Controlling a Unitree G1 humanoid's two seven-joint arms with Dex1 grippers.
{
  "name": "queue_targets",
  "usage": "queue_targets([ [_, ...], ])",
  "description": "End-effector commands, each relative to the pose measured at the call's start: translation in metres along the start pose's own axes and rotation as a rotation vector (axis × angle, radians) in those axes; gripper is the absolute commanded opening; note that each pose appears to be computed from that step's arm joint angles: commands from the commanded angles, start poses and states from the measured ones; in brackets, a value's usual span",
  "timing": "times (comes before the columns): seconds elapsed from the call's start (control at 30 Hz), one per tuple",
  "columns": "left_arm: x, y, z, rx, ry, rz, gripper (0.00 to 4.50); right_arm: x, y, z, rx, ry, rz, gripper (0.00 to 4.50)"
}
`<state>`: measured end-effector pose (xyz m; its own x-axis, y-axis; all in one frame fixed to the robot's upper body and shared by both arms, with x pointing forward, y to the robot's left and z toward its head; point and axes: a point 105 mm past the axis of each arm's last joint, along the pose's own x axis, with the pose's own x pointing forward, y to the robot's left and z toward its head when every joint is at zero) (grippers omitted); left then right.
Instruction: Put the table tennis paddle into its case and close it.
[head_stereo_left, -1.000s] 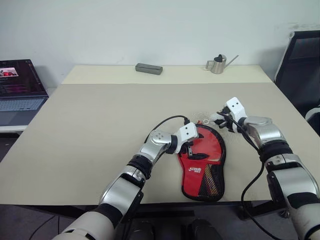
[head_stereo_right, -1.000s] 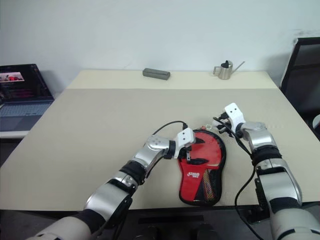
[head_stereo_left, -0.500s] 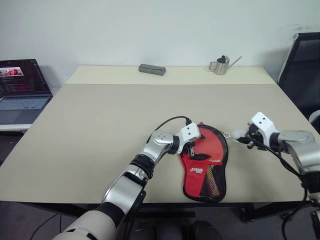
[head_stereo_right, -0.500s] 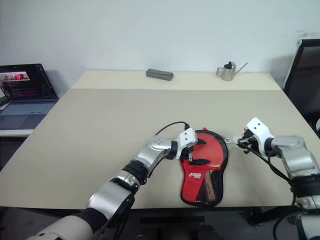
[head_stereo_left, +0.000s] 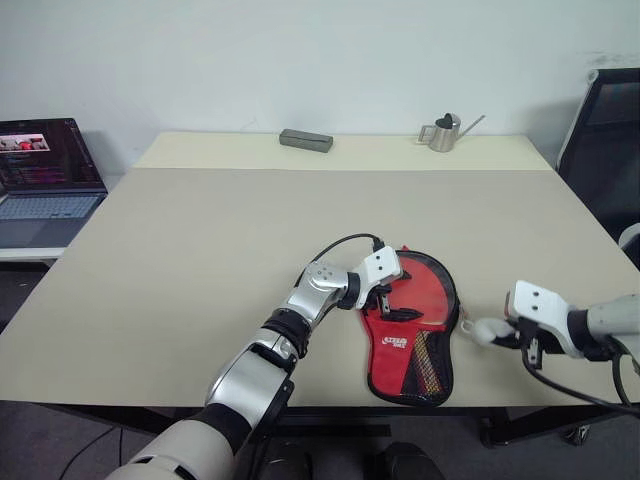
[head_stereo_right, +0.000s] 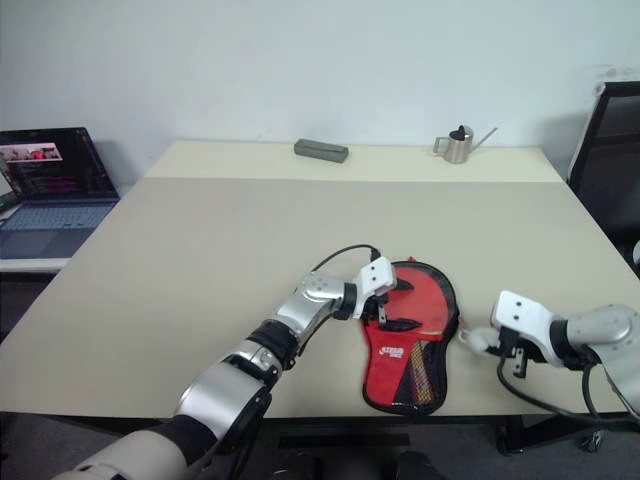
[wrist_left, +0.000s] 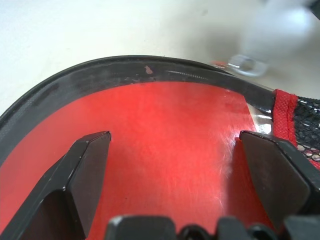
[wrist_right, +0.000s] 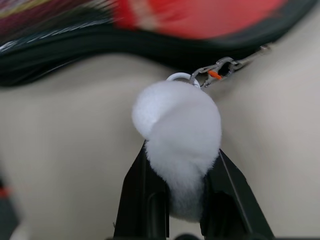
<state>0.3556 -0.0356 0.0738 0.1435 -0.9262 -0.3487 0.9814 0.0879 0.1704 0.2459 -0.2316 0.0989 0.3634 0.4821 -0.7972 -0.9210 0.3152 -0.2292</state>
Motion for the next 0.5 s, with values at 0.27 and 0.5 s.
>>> queue_targets([
  [0.27, 0.0, -0.023, -0.052, -0.094, 0.17, -0.061, 4.5, -0.019, 0.079, 0.004, -0.257, 0.086, 0.354, 0.29],
  [0.5, 0.004, -0.024, -0.05, -0.093, 0.164, -0.059, 4.5, -0.015, 0.127, 0.022, -0.305, 0.011, 0.503, 0.27],
])
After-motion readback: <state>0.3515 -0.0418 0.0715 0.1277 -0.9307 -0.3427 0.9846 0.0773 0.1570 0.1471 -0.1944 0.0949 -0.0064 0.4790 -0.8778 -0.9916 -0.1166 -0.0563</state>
